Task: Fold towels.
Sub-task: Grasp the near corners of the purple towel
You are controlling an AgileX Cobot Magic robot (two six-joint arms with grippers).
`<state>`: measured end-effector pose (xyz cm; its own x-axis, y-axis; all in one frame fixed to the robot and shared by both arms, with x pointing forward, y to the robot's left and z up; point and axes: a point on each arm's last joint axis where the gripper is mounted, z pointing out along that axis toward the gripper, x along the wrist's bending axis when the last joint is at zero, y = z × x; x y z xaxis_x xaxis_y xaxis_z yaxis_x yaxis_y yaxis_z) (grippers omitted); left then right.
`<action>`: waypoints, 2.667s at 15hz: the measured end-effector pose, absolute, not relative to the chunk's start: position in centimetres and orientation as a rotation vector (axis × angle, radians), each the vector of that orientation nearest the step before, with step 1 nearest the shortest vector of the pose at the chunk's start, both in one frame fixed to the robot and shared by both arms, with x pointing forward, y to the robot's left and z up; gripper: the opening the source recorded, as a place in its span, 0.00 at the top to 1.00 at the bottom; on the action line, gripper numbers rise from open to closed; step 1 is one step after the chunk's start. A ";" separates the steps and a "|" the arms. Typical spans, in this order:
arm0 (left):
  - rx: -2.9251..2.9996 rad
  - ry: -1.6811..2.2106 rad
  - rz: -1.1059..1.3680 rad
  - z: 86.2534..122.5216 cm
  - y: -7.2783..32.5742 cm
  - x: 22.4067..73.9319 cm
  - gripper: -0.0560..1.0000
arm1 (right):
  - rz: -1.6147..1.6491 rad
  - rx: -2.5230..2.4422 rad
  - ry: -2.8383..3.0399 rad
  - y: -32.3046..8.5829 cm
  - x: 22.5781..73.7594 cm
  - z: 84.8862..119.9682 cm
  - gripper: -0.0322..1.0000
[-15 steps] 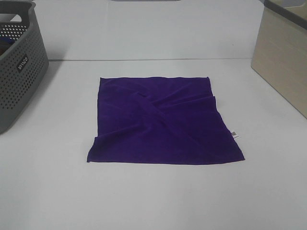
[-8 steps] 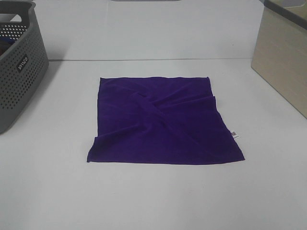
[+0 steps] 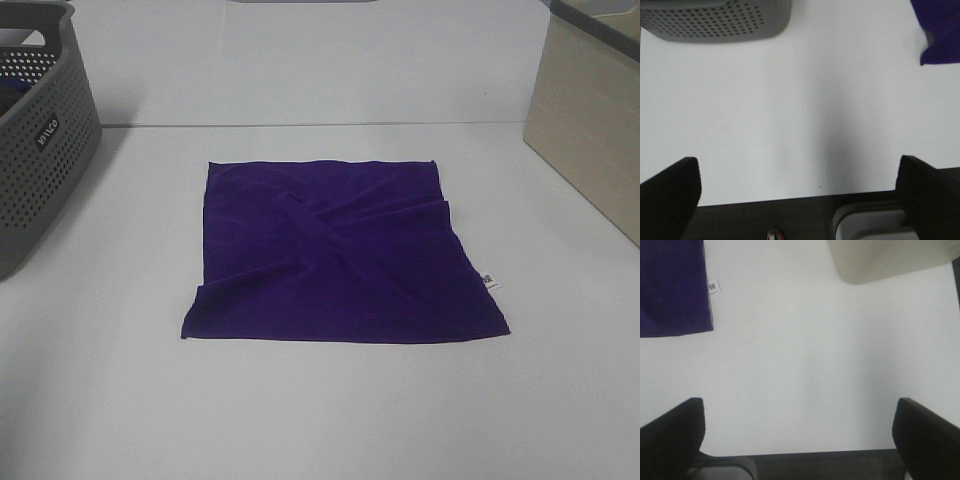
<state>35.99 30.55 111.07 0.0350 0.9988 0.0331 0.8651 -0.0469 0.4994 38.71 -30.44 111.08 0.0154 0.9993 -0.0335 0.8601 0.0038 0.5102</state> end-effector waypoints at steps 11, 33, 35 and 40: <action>2.085 1.705 -0.183 95.7 23.0 52.4 0.01 | 0.919 2.178 2.151 -35.7 52.0 102.4 0.06; 1.967 1.714 -0.446 87.5 20.7 58.1 0.01 | 1.004 2.523 2.305 -32.2 57.7 86.2 0.08; 1.965 1.714 -0.447 87.5 20.7 58.1 0.01 | 0.990 2.513 2.325 -32.2 57.7 86.2 0.08; 1.963 1.715 -0.449 87.5 20.7 58.1 0.01 | 0.985 2.512 2.333 -32.2 57.6 86.3 0.09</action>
